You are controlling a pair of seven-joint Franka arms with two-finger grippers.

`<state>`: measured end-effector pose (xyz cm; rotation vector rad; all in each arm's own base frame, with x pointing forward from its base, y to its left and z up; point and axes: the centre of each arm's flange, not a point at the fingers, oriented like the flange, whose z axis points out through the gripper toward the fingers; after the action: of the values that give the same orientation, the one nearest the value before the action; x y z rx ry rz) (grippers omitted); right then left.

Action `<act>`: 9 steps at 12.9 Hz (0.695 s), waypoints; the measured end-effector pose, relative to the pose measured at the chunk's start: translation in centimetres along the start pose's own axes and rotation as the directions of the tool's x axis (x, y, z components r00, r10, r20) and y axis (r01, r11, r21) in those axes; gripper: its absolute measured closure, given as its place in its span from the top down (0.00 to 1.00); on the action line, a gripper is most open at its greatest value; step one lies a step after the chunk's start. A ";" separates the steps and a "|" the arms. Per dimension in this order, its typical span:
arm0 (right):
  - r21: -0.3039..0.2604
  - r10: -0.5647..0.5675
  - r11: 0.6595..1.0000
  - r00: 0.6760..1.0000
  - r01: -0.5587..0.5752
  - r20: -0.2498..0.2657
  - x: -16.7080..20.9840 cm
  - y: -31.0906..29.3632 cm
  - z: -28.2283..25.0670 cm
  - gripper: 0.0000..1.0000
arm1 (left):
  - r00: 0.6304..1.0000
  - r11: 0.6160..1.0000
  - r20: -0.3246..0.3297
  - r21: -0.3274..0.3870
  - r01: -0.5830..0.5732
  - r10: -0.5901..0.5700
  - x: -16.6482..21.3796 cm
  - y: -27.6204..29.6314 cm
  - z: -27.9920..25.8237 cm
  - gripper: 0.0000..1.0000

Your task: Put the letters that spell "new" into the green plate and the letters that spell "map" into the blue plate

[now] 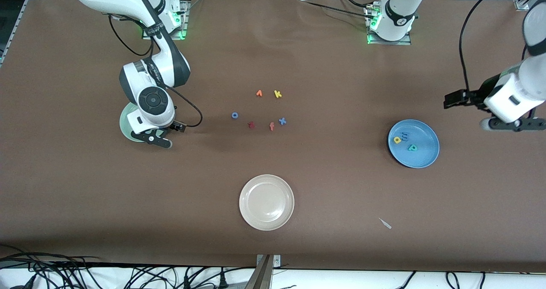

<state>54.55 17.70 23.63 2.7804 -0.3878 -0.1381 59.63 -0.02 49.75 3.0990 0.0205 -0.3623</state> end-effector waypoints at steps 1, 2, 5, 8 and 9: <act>0.011 0.004 1.000 1.000 -0.004 -0.007 -0.3 -0.1 0.7 1.00 | 1.000 1.000 0.027 -0.003 0.000 0.000 1.1 -0.1 1.7 1.00; 0.021 0.009 1.000 1.000 -0.009 -0.012 -0.6 -0.1 1.1 1.00 | 0.999 1.000 0.054 -0.005 -0.001 0.001 2.2 -0.1 3.6 1.00; 0.051 0.044 0.998 0.998 -0.041 -0.052 0.7 1.0 -1.5 1.00 | 0.998 1.000 0.067 -0.010 -0.018 0.019 5.4 1.0 9.0 1.00; 0.072 0.061 0.996 0.996 -0.057 -0.058 4.0 3.8 -9.3 1.00 | 0.997 0.998 0.048 -0.005 -0.056 0.056 6.6 3.5 13.5 1.00; 0.099 0.068 0.993 0.996 -0.062 -0.063 4.7 4.4 -11.8 1.00 | 0.997 0.998 0.042 -0.004 -0.062 0.062 6.7 3.9 15.1 1.00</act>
<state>59.61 16.04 35.96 2.8548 -0.4795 -0.0125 62.72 -4.22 33.62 3.0803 -0.0755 -0.4246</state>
